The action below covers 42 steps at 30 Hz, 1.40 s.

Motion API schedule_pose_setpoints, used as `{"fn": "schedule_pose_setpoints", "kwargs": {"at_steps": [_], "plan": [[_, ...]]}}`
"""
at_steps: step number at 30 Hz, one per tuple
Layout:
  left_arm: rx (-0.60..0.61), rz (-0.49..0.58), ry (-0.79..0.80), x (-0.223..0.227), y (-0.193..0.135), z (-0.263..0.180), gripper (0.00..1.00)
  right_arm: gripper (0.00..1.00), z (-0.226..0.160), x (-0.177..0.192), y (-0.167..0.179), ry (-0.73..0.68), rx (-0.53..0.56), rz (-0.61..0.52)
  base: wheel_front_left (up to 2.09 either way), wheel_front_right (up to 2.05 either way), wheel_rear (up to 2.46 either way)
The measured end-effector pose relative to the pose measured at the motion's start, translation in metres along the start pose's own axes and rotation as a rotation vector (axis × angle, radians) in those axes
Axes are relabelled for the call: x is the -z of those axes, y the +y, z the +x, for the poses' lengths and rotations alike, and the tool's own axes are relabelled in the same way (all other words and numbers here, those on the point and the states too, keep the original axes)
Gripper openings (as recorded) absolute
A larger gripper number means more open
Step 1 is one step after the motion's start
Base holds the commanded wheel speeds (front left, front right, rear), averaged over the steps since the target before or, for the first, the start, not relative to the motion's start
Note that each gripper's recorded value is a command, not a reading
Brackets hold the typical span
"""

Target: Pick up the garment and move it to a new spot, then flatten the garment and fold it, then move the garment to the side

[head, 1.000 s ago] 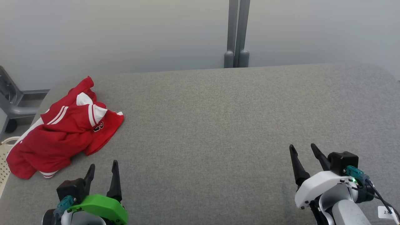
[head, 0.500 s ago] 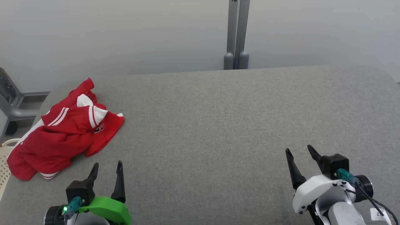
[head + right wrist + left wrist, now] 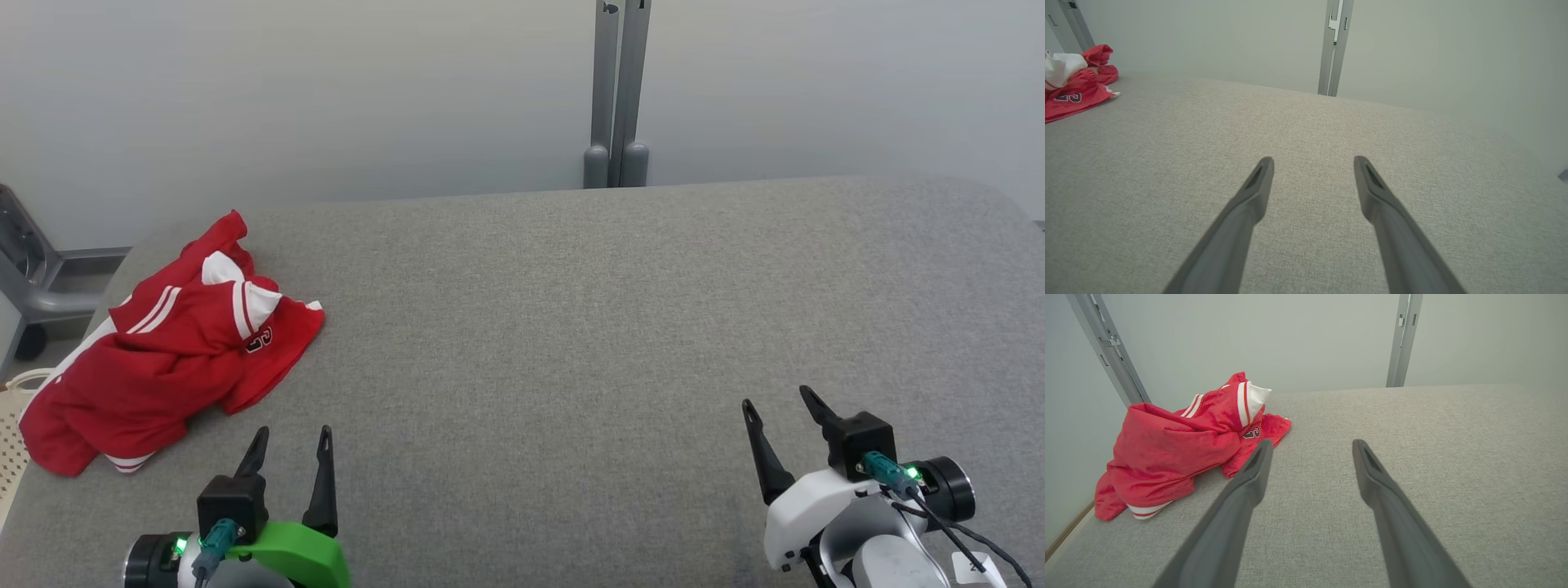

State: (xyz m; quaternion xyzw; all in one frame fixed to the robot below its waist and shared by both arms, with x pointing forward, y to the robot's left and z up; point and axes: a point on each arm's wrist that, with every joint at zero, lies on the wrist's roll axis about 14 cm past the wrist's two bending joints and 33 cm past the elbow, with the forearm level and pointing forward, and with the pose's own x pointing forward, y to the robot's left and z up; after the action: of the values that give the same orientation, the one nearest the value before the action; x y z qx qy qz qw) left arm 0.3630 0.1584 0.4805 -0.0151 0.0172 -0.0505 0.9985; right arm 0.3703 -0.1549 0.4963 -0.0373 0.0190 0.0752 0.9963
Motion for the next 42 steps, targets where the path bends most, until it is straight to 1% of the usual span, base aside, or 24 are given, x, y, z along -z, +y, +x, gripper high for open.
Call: {"fn": "schedule_pose_setpoints", "kwargs": {"at_steps": [8,24,29,34,42], "plan": [[0.016,0.044,-0.014,-0.003,-0.004,-0.001,1.00,1.00,0.000,-0.001,0.003,-0.001,-0.015,-0.065,0.00,0.00,0.00],[0.003,0.032,-0.005,-0.001,-0.001,-0.005,1.00,1.00,0.000,0.001,0.008,-0.002,-0.029,-0.065,0.00,0.00,0.00],[-0.047,0.010,0.005,0.002,0.013,-0.015,1.00,1.00,0.003,-0.002,0.021,-0.026,-0.068,-0.042,0.00,0.00,0.00],[-0.129,-0.022,0.018,0.006,0.037,-0.033,1.00,1.00,0.008,-0.005,0.042,-0.052,-0.127,-0.001,0.00,0.00,0.00],[-0.277,-0.069,0.023,0.009,0.081,-0.074,1.00,1.00,0.020,-0.012,0.090,-0.077,-0.259,0.101,0.00,0.00,0.00]]}}
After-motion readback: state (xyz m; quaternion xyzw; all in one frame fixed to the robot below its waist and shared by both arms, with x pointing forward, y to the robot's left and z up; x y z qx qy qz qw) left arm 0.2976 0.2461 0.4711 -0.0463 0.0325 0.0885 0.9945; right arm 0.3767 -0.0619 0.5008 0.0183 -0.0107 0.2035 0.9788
